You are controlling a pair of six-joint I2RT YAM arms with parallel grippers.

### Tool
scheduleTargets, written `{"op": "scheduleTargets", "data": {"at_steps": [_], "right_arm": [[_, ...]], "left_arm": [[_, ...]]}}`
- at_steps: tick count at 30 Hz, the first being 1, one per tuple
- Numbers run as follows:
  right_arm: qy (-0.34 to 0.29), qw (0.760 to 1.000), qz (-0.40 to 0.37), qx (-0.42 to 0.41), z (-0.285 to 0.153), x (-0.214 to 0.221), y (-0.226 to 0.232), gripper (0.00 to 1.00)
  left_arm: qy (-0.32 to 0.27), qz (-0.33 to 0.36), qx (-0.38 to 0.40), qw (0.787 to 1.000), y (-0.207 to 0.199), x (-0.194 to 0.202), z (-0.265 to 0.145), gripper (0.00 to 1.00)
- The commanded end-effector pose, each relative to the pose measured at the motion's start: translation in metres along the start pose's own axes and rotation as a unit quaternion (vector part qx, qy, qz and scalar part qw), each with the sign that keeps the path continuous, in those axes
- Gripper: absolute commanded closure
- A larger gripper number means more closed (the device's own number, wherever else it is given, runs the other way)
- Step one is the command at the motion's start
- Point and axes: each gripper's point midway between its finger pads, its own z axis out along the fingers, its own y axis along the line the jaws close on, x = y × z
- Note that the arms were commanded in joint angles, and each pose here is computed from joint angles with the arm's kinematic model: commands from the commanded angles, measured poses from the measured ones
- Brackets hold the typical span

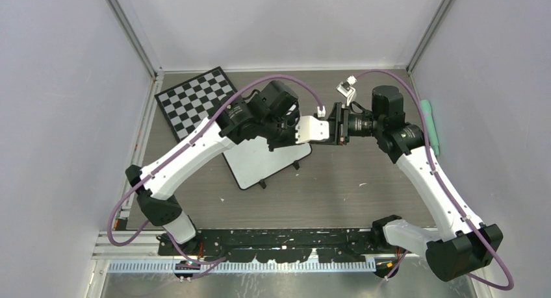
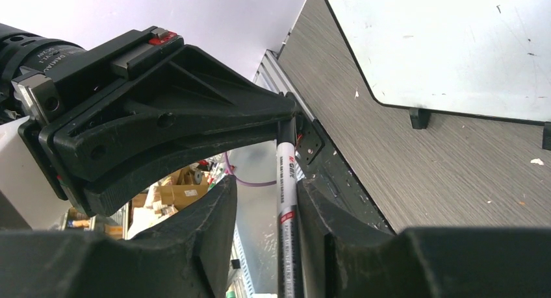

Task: Write a sentence on the whiteboard
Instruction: Open the whiteboard marker at the center of the board.

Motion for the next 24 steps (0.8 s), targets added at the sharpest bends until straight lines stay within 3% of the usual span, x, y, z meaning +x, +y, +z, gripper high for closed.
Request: {"op": "scheduleTargets", "data": {"at_steps": [1, 18, 24], "right_arm": [[0.01, 0.999, -0.018, -0.027, 0.002, 0.002, 0.013, 0.58], [0.039, 0.999, -0.032, -0.014, 0.009, 0.015, 0.006, 0.69], [0.043, 0.998, -0.037, -0.006, 0.012, 0.017, 0.002, 0.86]], "left_arm": [[-0.022, 0.007, -0.014, 1.0, 0.005, -0.015, -0.006, 1.0], [-0.021, 0.034, -0.011, 0.999, 0.0, -0.025, -0.003, 1.0], [-0.02, 0.039, -0.011, 0.999, -0.003, -0.027, -0.003, 1.0]]}}
